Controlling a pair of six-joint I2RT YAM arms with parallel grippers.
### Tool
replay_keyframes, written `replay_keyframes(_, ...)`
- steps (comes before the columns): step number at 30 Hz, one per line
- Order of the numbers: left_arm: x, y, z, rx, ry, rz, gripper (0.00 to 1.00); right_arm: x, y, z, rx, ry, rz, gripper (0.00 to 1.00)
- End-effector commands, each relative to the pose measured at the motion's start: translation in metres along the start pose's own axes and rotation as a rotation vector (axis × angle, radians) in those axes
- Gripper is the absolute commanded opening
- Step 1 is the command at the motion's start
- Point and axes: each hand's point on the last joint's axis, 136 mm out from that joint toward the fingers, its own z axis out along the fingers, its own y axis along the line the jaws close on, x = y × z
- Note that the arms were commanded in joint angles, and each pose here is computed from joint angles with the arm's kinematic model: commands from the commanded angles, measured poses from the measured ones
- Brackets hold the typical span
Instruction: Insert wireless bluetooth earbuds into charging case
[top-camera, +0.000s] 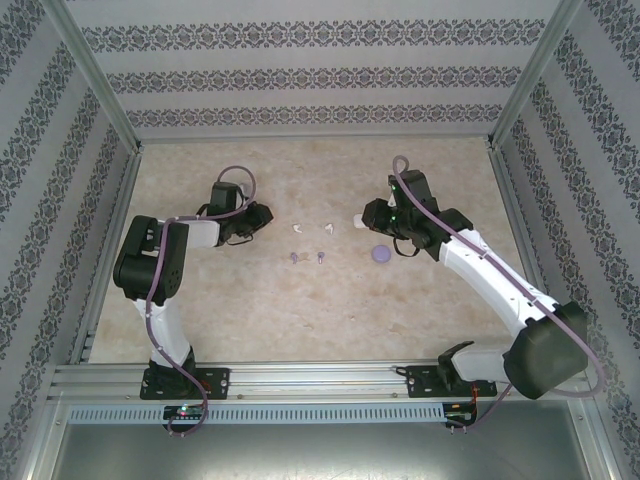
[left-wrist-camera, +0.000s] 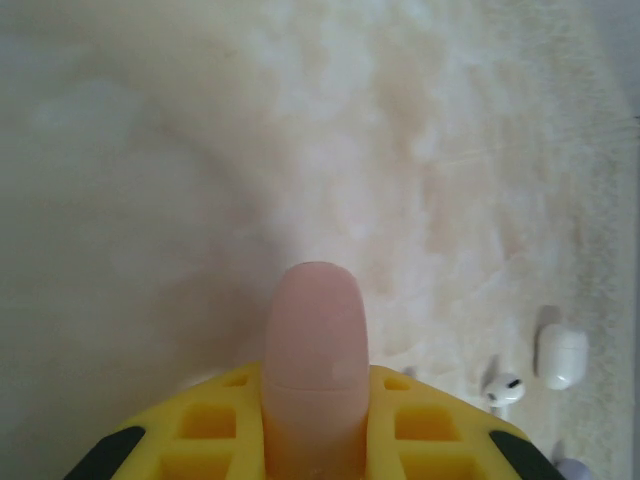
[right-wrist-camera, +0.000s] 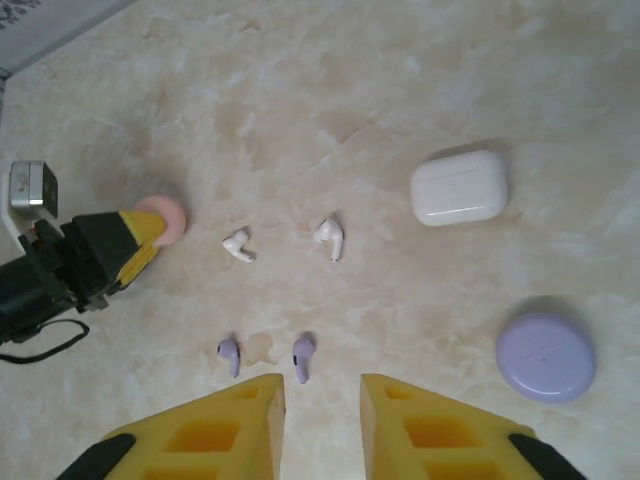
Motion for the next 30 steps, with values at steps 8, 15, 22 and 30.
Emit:
replay_keyframes(8, 0.005, 0.043, -0.019, -0.154, -0.015, -0.108, 0.35, -0.009, -0.004, -0.003, 0.049, -0.038, -0.016, 0.49)
replay_keyframes(15, -0.005, 0.05, -0.043, -0.218, -0.083, -0.12, 0.55, -0.011, -0.008, -0.005, 0.078, -0.04, -0.03, 0.6)
replay_keyframes(22, -0.03, 0.034, -0.085, -0.233, -0.194, -0.063, 0.61, -0.002, -0.033, 0.004, 0.178, -0.008, -0.053, 0.75)
replay_keyframes(30, -0.058, -0.053, -0.135, -0.038, -0.277, 0.107, 0.71, 0.023, -0.076, 0.048, 0.314, 0.156, -0.172, 0.86)
